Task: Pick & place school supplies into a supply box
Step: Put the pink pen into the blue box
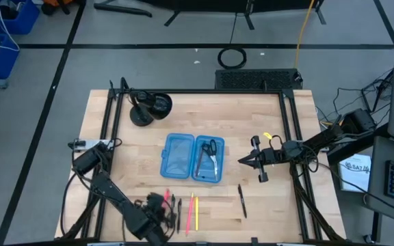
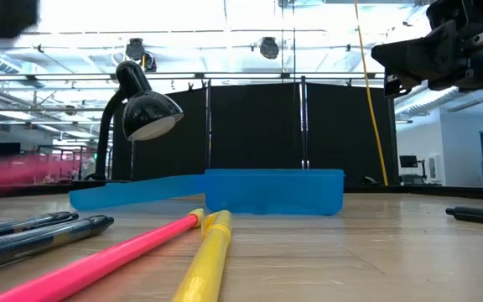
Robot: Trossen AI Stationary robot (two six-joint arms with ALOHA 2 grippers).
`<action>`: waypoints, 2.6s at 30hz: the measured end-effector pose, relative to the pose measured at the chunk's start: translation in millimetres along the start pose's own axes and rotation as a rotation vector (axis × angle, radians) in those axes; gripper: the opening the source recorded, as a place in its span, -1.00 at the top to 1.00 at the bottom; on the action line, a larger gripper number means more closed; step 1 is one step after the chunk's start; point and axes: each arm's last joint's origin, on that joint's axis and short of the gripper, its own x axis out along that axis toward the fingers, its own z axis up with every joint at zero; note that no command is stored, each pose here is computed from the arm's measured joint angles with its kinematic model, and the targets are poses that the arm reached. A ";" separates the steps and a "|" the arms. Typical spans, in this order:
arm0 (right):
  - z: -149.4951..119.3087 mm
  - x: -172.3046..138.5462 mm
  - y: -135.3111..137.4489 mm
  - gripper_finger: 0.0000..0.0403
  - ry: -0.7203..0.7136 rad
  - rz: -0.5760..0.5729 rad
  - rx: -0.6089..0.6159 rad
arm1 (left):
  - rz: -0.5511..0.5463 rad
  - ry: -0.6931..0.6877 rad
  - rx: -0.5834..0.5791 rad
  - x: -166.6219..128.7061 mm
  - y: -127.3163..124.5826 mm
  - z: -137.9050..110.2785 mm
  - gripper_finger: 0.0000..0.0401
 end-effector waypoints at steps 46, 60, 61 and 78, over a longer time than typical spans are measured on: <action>-5.2 -0.1 0.7 1.00 0.054 0.006 0.027 | -0.255 0.148 -0.099 88.4 -60.9 275.9 0.84; -4.4 -0.1 0.6 1.00 0.046 0.005 0.044 | -0.167 0.184 -0.112 90.4 -53.1 271.8 0.83; -4.4 -0.1 0.6 1.00 0.046 0.005 0.044 | -0.167 0.183 -0.108 90.5 -53.0 272.0 0.83; -4.5 -0.1 0.6 1.00 0.047 0.005 0.045 | -0.132 0.160 -0.052 93.6 -50.8 270.9 0.63</action>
